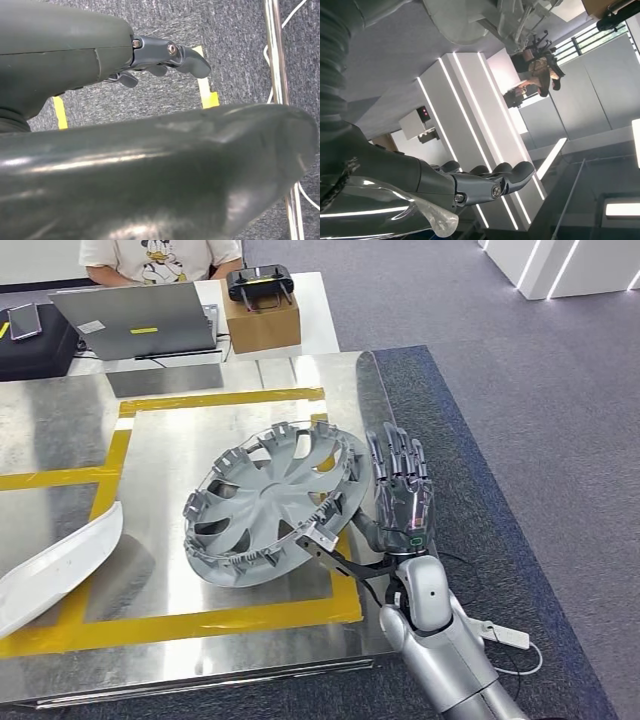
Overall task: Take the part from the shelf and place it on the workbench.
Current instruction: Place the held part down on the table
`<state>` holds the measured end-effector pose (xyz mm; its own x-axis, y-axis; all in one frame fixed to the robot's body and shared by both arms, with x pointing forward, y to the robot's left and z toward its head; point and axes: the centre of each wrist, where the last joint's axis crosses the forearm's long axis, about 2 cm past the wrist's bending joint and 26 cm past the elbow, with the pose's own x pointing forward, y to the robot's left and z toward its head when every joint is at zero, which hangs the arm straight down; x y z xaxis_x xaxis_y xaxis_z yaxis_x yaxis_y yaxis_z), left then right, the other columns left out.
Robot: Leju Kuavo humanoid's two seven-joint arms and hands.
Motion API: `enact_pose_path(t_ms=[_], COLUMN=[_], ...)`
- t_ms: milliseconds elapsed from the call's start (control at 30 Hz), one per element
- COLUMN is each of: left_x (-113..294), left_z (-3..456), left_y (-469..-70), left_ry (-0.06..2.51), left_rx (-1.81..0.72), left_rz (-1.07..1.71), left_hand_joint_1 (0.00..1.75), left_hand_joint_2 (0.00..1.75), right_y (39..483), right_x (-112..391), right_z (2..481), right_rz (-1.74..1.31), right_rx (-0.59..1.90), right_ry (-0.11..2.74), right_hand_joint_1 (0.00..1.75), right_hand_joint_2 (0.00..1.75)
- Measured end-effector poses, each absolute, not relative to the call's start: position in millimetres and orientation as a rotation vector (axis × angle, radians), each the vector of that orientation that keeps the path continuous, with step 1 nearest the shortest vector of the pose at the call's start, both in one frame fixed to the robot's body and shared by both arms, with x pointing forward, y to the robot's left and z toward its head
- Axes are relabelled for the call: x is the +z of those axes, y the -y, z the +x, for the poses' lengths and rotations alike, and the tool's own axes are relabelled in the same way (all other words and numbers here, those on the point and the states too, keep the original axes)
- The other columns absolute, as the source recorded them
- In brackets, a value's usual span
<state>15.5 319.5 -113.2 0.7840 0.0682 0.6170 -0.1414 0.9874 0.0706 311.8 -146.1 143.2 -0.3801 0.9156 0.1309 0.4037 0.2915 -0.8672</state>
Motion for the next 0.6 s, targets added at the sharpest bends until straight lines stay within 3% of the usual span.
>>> enact_pose_path(t_ms=[600], left_x=[-113.1], left_z=[15.6], left_y=[-320.5], left_ry=[0.661], left_rx=[0.113], left_rz=[0.117], left_hand_joint_1=[0.0], left_hand_joint_2=[0.0], right_y=[146.0], right_x=[143.3], right_z=[311.8], right_rz=[-1.177], right_rx=[1.02], right_ry=[1.92], right_hand_joint_1=[0.0], right_hand_joint_2=[1.75])
